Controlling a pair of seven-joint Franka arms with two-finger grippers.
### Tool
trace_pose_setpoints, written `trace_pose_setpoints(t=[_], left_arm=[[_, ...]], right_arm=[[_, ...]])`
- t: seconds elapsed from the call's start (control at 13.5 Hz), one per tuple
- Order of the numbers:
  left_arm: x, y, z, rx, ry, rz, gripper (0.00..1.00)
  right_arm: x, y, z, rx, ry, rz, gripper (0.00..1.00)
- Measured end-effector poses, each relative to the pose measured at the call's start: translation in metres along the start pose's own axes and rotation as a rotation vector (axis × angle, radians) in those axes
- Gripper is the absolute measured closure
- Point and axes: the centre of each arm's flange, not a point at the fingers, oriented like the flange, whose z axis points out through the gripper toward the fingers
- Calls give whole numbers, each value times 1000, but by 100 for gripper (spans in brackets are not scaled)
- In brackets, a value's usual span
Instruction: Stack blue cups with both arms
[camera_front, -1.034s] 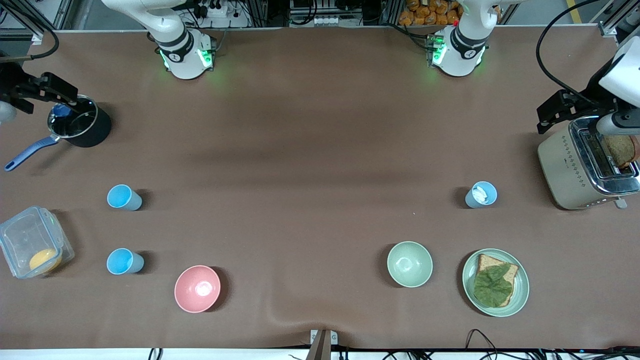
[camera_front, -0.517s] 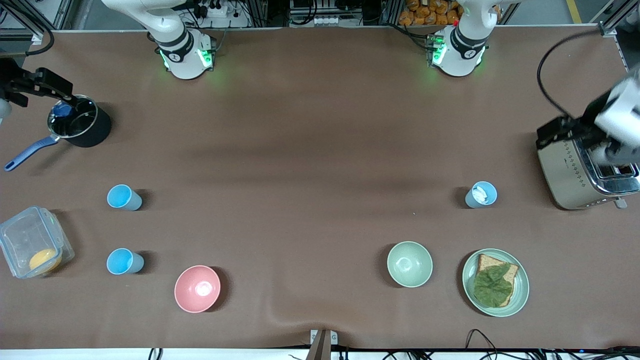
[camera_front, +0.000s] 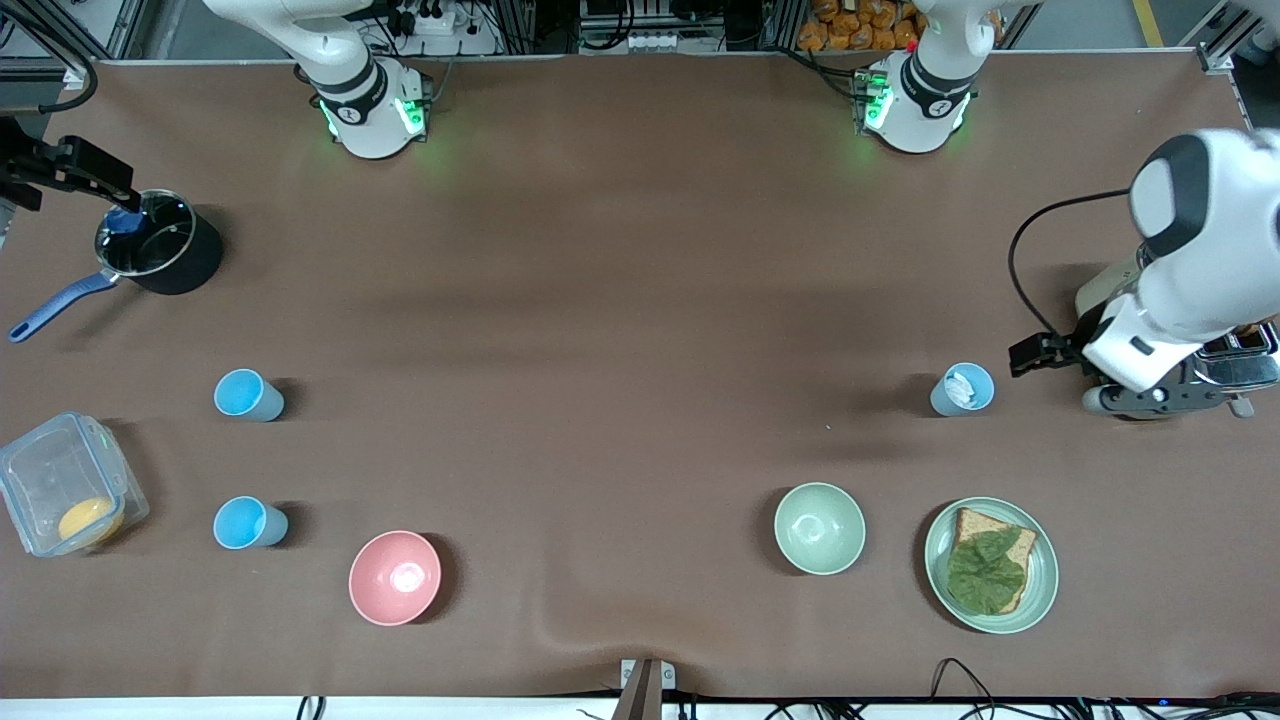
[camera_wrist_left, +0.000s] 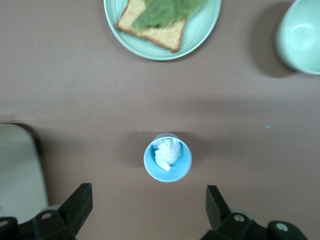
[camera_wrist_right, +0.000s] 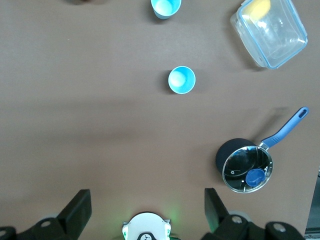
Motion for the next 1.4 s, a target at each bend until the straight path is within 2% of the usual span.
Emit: trace_pose_setpoints(t=[0.22,0.59,0.81,0.89,1.03,1.26,1.4], left_arm=[[-9,-15,50,-8,-36,-24,0],[-8,-29,107,-22,-68,-43,0],[-5,-35,130,-31,-65,-53,4],[-5,-36,138,-34,-62,-54,12],[-4,-35,152,-39,-60,-55,37],[-3,-33,156,-42,-62,-53,71],[-1,-28,153,-45,-55,-45,92]], right_arm=[[32,36,45,4,-59,66,0],[127,60,212,-5,-249,102,0],[154,78,285,5,-302,60,0],[159,86,302,10,-305,46,0],[164,94,321,19,-312,26,0],[170,67,334,15,-304,-21,0],[165,55,358,13,-318,-41,0]])
